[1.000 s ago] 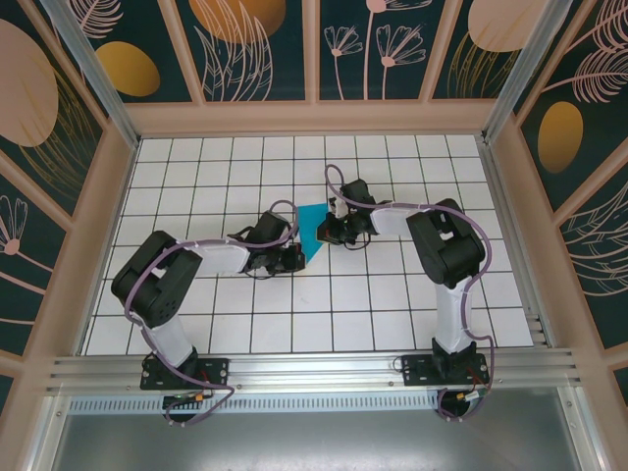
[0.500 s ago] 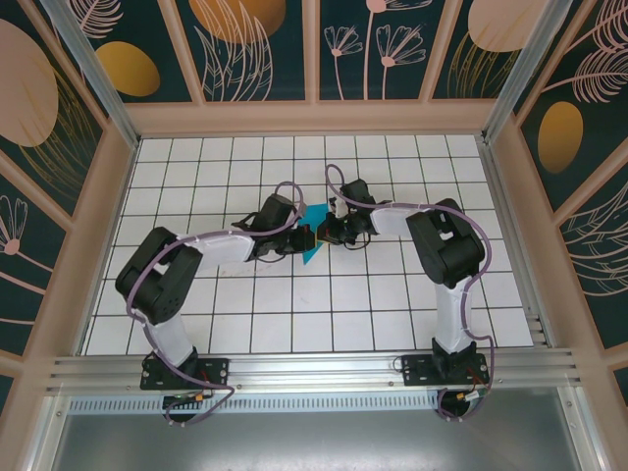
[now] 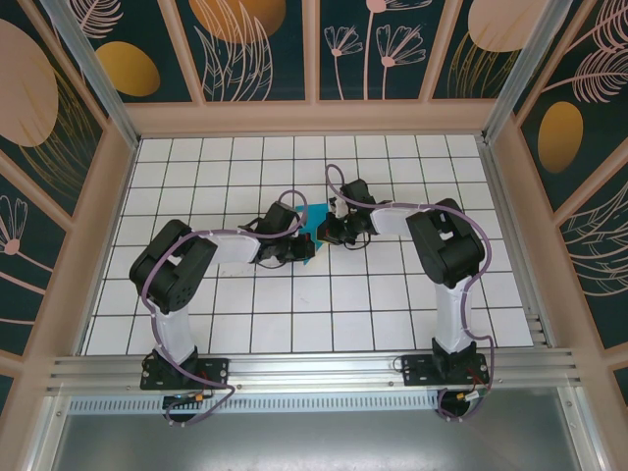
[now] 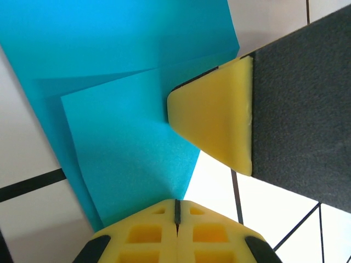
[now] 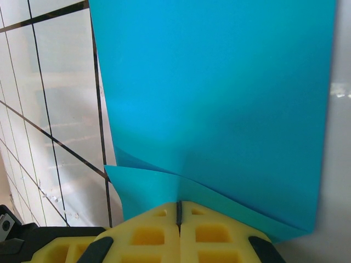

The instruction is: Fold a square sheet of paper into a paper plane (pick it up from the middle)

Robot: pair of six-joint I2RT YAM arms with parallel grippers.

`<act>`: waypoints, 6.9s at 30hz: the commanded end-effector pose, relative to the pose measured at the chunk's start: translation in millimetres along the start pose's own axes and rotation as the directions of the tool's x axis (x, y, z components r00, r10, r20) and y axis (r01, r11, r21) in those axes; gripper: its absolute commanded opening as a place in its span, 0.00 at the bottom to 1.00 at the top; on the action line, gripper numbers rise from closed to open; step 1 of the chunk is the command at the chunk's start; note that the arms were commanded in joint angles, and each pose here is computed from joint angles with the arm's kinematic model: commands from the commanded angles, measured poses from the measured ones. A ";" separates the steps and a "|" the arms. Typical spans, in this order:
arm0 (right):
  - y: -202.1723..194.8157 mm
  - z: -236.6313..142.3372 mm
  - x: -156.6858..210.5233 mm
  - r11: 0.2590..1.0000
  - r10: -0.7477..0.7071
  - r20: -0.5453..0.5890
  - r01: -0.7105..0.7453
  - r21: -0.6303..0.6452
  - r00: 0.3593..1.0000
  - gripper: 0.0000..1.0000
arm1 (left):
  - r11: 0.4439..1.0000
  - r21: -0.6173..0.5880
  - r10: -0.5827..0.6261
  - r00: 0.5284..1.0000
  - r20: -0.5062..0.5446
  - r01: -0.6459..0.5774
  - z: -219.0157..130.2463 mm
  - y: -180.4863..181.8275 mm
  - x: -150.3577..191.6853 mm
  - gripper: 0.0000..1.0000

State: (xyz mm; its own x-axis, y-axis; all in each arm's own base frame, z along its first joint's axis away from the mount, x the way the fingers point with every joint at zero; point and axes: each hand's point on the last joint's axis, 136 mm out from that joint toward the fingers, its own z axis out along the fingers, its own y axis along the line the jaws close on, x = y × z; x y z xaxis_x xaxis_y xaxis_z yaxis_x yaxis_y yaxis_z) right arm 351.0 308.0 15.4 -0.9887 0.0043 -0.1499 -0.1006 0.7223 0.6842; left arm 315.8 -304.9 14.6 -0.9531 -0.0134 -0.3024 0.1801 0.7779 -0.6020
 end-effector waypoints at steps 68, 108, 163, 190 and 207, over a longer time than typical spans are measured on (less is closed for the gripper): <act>-8.2 -37.8 4.2 0.973 0.233 0.068 -0.232 -0.023 0.970 0.42 | 0.960 -0.267 -0.025 0.977 0.214 0.082 0.9 26.6 -37.7 0.00; -1.8 -38.7 -13.4 0.957 0.283 0.113 -0.272 -0.102 0.953 0.00 | 0.970 -0.240 0.038 0.949 0.312 0.040 -49.0 -4.6 -67.5 0.20; 30.3 -44.9 -21.7 0.826 0.563 0.088 -0.560 -0.057 0.822 0.03 | 0.762 -0.180 0.632 0.656 0.412 -0.622 -19.8 -21.9 -49.0 0.33; 26.0 -82.2 -16.3 0.983 0.060 0.193 -0.025 -0.181 0.979 0.50 | 0.906 0.075 0.352 0.841 0.411 -0.416 -15.2 -26.2 -21.2 0.13; 0.3 -50.9 -5.5 0.990 0.010 0.128 0.009 -0.142 0.992 0.50 | 0.954 0.140 0.214 0.927 0.308 -0.266 5.3 -23.3 -20.1 0.11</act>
State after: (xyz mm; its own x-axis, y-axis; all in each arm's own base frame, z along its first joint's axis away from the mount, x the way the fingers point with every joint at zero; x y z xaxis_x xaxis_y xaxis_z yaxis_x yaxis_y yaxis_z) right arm 352.9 270.2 61.0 -0.9672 0.1401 -0.2117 -0.0817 0.6179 0.7820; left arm 327.8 -325.2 36.2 -0.7273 -0.0162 -0.6861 0.5112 0.6543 -0.5573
